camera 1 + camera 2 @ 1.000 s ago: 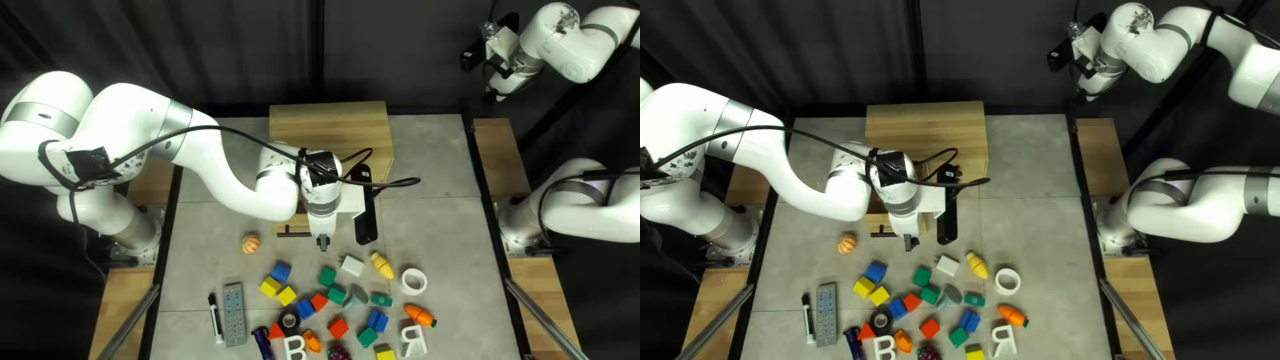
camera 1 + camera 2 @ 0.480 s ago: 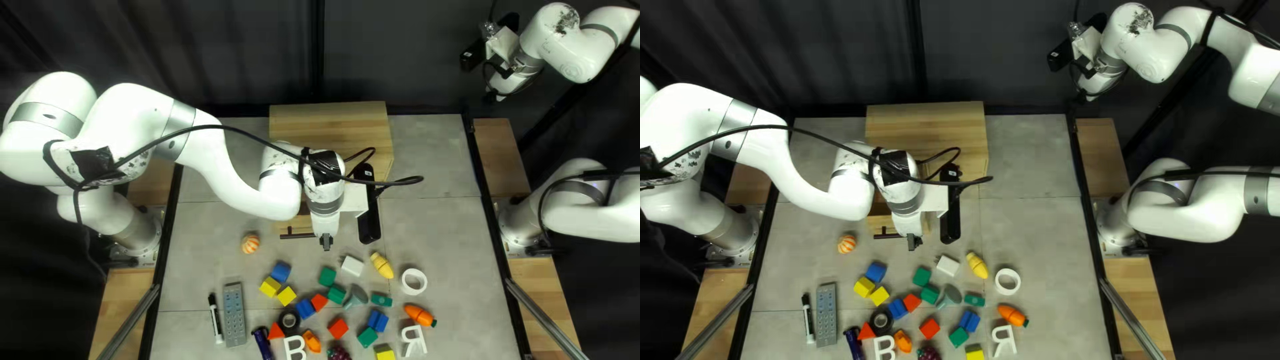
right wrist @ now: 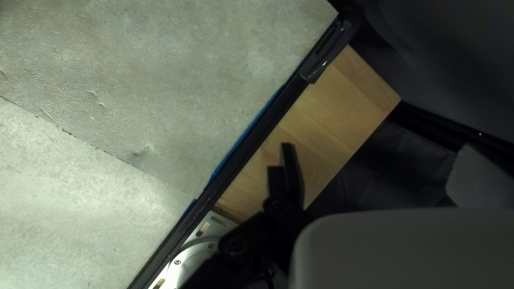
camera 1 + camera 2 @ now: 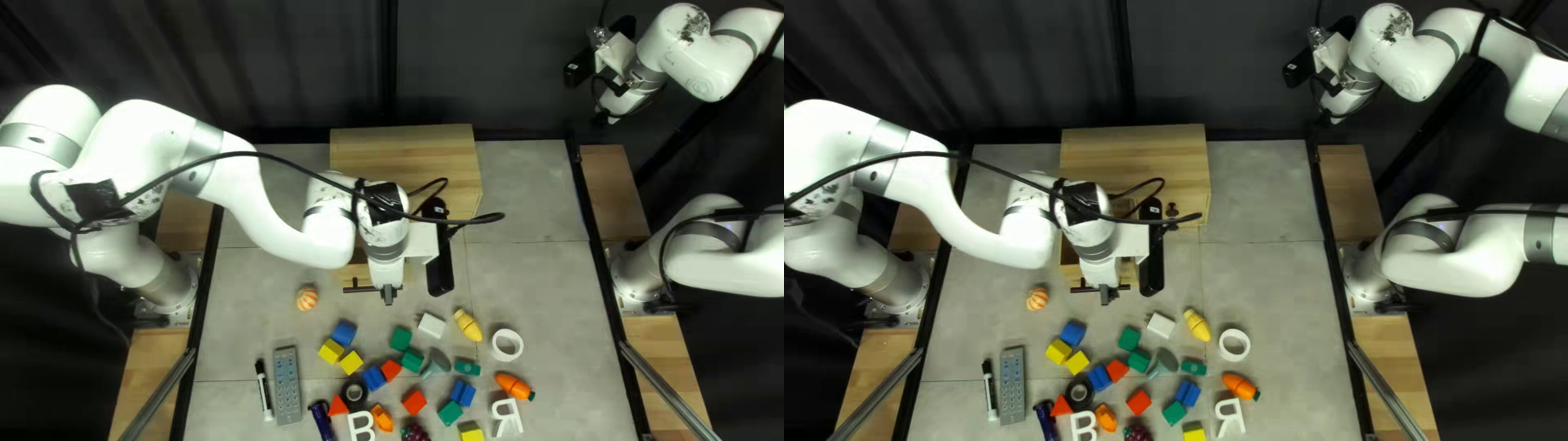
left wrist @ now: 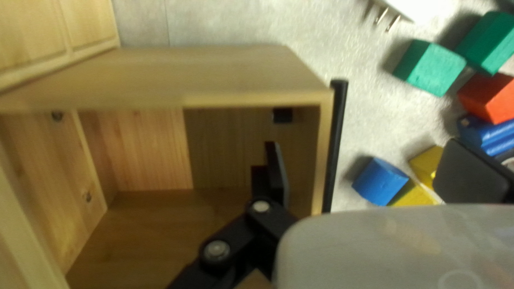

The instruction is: Open drawers and place objects into drawer and close

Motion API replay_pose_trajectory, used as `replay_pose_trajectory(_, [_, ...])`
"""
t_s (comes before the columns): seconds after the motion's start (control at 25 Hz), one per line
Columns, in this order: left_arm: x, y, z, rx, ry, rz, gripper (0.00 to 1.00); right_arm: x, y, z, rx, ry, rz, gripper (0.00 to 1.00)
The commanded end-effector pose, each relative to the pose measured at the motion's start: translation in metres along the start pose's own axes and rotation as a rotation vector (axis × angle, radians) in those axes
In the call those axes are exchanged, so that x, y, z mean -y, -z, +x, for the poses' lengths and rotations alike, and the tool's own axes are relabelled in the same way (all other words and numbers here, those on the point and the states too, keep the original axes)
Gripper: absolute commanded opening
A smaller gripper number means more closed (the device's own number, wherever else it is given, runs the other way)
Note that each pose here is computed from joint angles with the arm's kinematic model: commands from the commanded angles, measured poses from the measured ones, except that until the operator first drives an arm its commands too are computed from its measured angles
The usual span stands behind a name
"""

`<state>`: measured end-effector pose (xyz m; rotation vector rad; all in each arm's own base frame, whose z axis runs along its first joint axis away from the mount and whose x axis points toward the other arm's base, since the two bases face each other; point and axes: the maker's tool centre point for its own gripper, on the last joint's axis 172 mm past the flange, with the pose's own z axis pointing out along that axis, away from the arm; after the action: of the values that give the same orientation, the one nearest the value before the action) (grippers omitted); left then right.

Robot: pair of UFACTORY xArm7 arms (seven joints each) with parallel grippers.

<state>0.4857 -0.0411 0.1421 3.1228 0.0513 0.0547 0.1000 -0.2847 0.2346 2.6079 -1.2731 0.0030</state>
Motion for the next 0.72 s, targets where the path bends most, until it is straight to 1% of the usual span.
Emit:
replay_pose_trajectory(0.04, [-0.002, -0.002, -0.004, 0.002, 0.014, -0.01, 1.0, 0.0, 0.0, 0.0, 0.0, 0.0, 0.0, 1.0])
replay_pose_trajectory(0.4, [-0.008, -0.01, -0.004, 0.034, 0.055, -0.076, 1.0, 0.0, 0.0, 0.0, 0.0, 0.0, 0.0, 1.0])
replay_pose_trajectory(0.72, [-0.015, -0.012, -0.01, 0.048, 0.069, -0.103, 1.0, 0.0, 0.0, 0.0, 0.0, 0.0, 0.0, 1.0])
